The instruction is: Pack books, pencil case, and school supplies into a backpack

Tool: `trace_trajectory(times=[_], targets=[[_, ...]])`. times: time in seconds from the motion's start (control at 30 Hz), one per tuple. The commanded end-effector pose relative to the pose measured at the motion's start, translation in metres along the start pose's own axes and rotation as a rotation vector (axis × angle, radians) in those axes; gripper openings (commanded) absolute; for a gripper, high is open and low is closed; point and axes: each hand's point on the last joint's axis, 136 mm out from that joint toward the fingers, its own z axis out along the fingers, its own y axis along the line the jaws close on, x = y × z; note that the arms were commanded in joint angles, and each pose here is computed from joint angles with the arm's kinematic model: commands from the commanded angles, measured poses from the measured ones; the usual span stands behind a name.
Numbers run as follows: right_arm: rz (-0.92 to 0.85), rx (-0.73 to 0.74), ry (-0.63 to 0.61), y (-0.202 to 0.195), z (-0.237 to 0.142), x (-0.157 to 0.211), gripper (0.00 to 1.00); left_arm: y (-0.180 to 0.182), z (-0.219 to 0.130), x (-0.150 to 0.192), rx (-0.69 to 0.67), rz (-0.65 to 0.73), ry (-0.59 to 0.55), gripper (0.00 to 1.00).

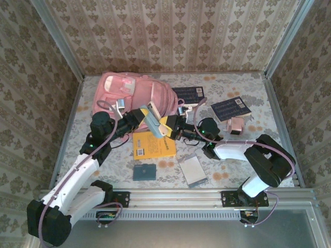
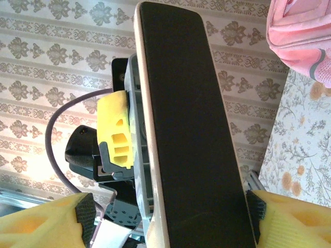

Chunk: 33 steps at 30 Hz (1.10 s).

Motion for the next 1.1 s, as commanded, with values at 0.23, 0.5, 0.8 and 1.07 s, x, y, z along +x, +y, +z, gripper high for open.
trace_trajectory(times=[0.23,0.5,0.8,1.07], targets=[[-0.054,-0.143,0.022,0.049,0.008,0.014,0.65,-0.002,-0.001,-0.002,0.044,0.005,-0.037,0.0],[-0.056,-0.156,0.019,0.055,0.01,0.016,0.55,0.008,0.002,0.001,0.023,-0.015,-0.042,0.07],[-0.05,-0.103,-0.04,0.036,-0.001,0.003,0.37,0.02,0.001,0.003,-0.043,-0.015,-0.033,0.55],[-0.09,0.145,-0.208,-0.007,-0.054,-0.043,0.31,0.045,-0.018,-0.006,-0.277,0.113,-0.035,0.77]])
